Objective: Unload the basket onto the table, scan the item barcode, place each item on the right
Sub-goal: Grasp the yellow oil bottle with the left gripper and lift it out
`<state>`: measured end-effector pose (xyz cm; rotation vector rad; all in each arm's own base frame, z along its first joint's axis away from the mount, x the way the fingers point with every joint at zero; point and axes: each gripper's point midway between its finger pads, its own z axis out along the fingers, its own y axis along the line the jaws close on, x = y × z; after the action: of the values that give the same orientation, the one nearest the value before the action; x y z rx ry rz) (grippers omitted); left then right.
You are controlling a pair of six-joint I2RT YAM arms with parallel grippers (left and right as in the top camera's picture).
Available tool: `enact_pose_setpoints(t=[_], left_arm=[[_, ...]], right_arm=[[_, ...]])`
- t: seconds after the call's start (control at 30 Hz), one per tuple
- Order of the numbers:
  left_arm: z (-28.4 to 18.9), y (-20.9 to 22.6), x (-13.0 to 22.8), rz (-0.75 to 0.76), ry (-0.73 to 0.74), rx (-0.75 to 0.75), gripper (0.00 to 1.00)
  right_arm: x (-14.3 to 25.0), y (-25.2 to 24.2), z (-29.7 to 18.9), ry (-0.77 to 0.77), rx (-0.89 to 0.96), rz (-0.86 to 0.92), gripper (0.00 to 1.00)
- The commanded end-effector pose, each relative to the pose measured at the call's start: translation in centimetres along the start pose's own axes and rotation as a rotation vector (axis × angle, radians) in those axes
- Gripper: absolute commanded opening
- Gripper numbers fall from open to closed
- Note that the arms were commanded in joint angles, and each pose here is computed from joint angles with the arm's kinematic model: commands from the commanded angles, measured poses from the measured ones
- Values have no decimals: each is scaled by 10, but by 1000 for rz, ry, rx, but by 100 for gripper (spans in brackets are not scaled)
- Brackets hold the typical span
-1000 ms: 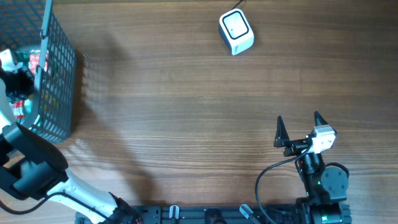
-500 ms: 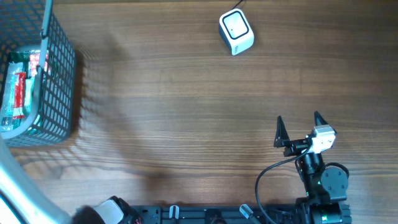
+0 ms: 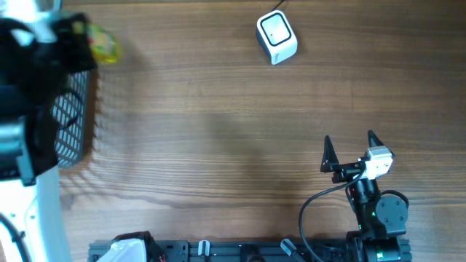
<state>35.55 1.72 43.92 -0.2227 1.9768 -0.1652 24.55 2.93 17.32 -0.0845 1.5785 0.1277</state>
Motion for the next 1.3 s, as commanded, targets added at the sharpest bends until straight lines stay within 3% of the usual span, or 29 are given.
enact_pose_setpoints(t=[0.0,0.17,0.37,0.57,0.73,0.77,0.93,1.1,1.27], left_arm=[[21,-52,35,43,140,125,31],[46,-119,106,131,387,247,27],[60,-192,171,252,540,371,25],[70,-229,222,169,653,301,24],[76,-241,239,167,624,205,22],[77,-244,243,181,617,189,16],[83,-265,275,173,651,177,17],[93,-269,292,49,682,114,15],[103,-267,308,59,709,86,15]], right_arm=[[-1,1,0,-5,-11,-9,100],[-1,1,0,-5,-11,-9,100],[-1,1,0,-5,-11,-9,100],[-1,1,0,-5,-11,-9,100],[-1,1,0,-5,-11,-9,100],[-1,1,0,-5,-11,-9,100],[-1,1,0,-5,-11,-9,99],[-1,1,0,-5,-11,-9,100],[-1,1,0,-5,-11,-9,100]])
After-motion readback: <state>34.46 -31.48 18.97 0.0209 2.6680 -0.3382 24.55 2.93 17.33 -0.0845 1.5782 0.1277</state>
